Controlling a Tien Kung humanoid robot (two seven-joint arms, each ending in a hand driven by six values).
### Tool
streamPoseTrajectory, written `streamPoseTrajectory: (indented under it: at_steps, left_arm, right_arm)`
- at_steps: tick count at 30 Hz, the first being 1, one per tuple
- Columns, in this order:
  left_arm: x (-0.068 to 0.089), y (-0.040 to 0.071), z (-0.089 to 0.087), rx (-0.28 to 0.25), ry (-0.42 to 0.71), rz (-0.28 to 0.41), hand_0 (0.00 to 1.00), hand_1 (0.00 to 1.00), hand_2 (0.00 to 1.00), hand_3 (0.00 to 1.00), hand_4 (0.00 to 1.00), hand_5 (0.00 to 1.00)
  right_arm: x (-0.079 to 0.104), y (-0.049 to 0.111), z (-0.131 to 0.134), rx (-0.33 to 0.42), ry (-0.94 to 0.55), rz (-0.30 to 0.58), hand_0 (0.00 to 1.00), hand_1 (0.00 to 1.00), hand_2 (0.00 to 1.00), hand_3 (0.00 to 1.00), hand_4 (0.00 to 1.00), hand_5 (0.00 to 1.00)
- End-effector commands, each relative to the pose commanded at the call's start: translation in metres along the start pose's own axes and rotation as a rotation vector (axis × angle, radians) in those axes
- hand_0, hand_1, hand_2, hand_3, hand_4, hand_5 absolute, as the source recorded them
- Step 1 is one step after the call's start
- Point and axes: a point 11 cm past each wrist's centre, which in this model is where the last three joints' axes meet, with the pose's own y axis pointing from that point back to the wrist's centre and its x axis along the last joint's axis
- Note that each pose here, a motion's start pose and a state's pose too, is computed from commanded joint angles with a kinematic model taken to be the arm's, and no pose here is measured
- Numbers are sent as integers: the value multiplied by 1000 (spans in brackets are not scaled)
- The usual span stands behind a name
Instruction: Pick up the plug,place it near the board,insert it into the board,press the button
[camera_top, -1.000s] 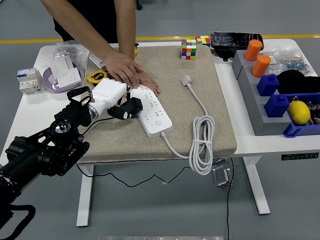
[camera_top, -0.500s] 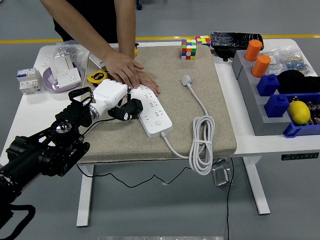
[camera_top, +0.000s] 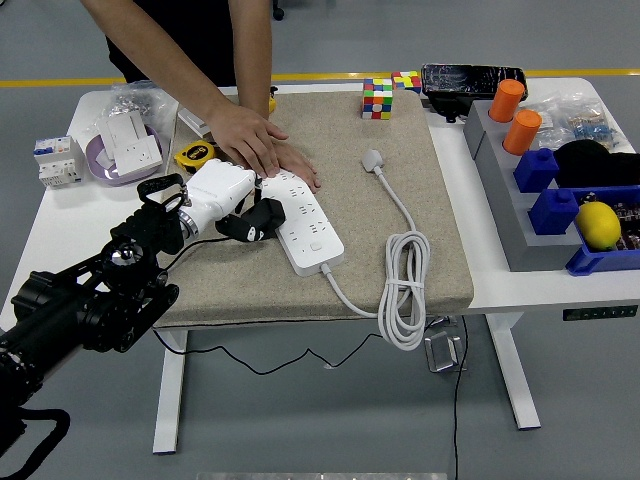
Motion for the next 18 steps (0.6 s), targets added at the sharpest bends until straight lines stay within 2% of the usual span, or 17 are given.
streamPoseTrajectory:
  at_steps: [4,5,10,11,16,17,18]
  left_arm:
    - [-2,0,-1,2,2,-13,422,391,394,394,844,348]
    - [-2,0,-1,3,3,-16,484,564,514,478,933,401]
    - [-4,1,-1,2,3,-22,484,564,514,478,933,401]
    - [-4,1,-1,2,4,-23,522,618,564,533,964,423]
    - [-5,1,-1,3,4,-26,522,618,564,533,964,423]
    - [-5,1,-1,3,4,-27,554,669,621,566,981,440]
    - [-5,1,-1,3,4,-26,554,669,621,566,981,440]
  right_arm:
    - [0,0,1,-5,0,-3,998,957,889,896,998,998]
    - [0,0,1,-7,0,-4,998,969,889,895,998,998]
    - [-1,0,2,-11,2,-7,998,969,889,895,998,998]
    - [-1,0,2,-12,2,-8,998,973,889,895,998,998]
    - [-1,0,4,-17,3,-10,998,973,889,895,998,998]
    - [-1,0,4,-17,3,-11,998,976,886,895,998,998]
    - [-1,-1,4,-18,3,-11,998,976,886,895,998,998]
